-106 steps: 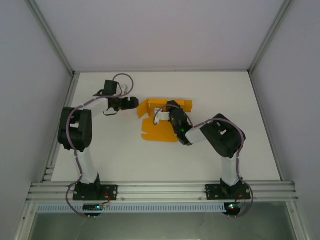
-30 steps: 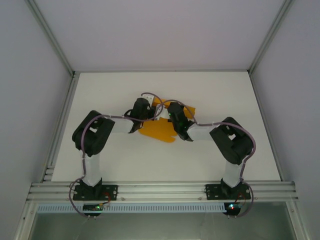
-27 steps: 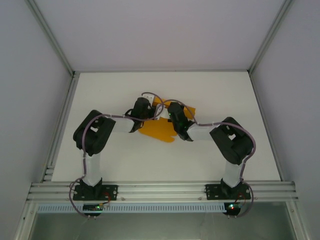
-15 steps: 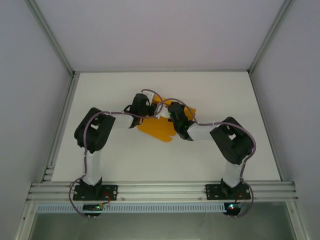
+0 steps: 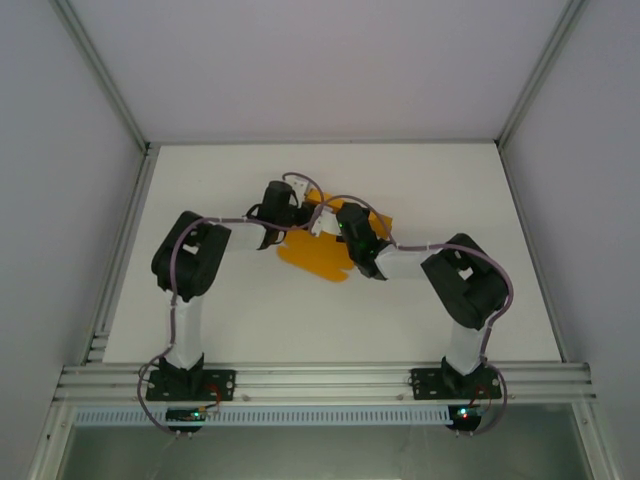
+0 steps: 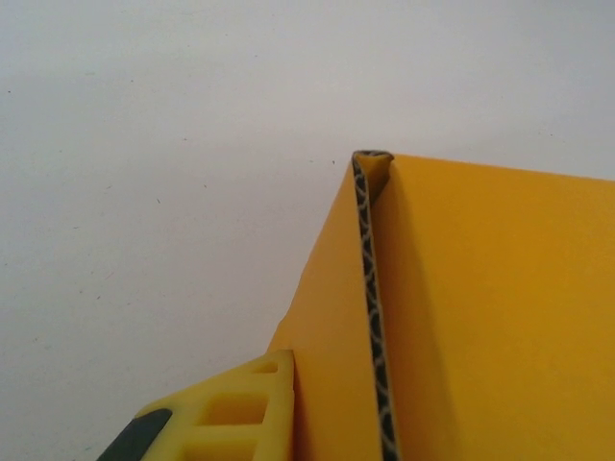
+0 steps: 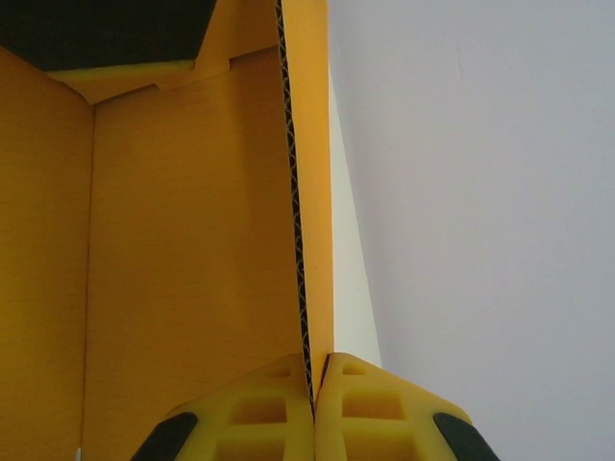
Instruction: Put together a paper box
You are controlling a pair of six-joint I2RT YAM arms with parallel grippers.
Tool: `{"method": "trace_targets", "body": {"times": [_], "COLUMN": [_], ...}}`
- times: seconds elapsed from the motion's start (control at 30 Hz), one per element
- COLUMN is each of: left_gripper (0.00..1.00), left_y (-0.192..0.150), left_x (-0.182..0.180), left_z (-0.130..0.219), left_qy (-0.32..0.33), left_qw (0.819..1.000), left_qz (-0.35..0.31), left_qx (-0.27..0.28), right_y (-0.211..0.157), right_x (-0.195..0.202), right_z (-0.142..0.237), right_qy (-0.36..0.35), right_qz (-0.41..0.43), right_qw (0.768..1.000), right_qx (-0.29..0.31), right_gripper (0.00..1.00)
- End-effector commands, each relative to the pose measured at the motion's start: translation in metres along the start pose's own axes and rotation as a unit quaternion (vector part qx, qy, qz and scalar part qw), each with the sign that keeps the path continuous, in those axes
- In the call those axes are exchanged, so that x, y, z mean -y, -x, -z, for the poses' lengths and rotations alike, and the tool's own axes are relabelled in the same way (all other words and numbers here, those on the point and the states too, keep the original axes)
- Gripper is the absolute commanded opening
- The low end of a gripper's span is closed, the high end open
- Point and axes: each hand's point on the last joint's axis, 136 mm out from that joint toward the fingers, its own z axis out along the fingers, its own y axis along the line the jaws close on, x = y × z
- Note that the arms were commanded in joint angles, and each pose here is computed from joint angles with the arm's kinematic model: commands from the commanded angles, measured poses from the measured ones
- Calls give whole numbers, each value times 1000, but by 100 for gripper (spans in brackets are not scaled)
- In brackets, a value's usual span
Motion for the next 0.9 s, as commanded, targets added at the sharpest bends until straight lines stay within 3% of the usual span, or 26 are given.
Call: {"method": "trace_targets", "body": {"times": [0.0, 0.03, 0.13, 0.17, 0.3, 0.37, 0.53, 0.67, 0.73, 0.87], "left_gripper": [0, 0, 0, 0, 0, 0, 0, 0, 0, 0], "left_y": [10, 10, 12, 12, 13, 16, 22, 27, 26, 21], "left_x": [12, 8, 1, 1, 4, 6, 19, 34, 42, 43], "left_z": [-4, -1, 12, 17, 38, 48, 69, 79, 81, 79], "left_qy": [-24, -11, 8, 6, -15, -33, -106, -169, -193, -196], "left_qw": [999, 999, 999, 999, 997, 996, 989, 979, 975, 975], "left_qz": [39, 39, 41, 43, 55, 66, 93, 105, 101, 107], "left_qx": [16, 20, 29, 31, 42, 43, 50, 46, 35, 15], "right_y": [8, 9, 9, 9, -3, -11, -18, -4, 3, 6], "right_x": [-81, -74, -31, -8, 62, 76, 71, 59, 58, 61], "right_z": [15, 15, 16, 19, 48, 68, 106, 121, 121, 114], "right_qy": [152, 145, 105, 78, 10, 21, 150, 227, 245, 255], "right_qz": [13, -5, -90, -131, -275, -331, -437, -450, -456, -458], "right_qw": [987, 988, 990, 988, 961, 943, 885, 860, 850, 847], "right_qx": [48, 47, 34, 33, 34, 37, 52, 83, 93, 87], "right_gripper": [1, 8, 59, 98, 99, 99, 99, 98, 90, 63]}}
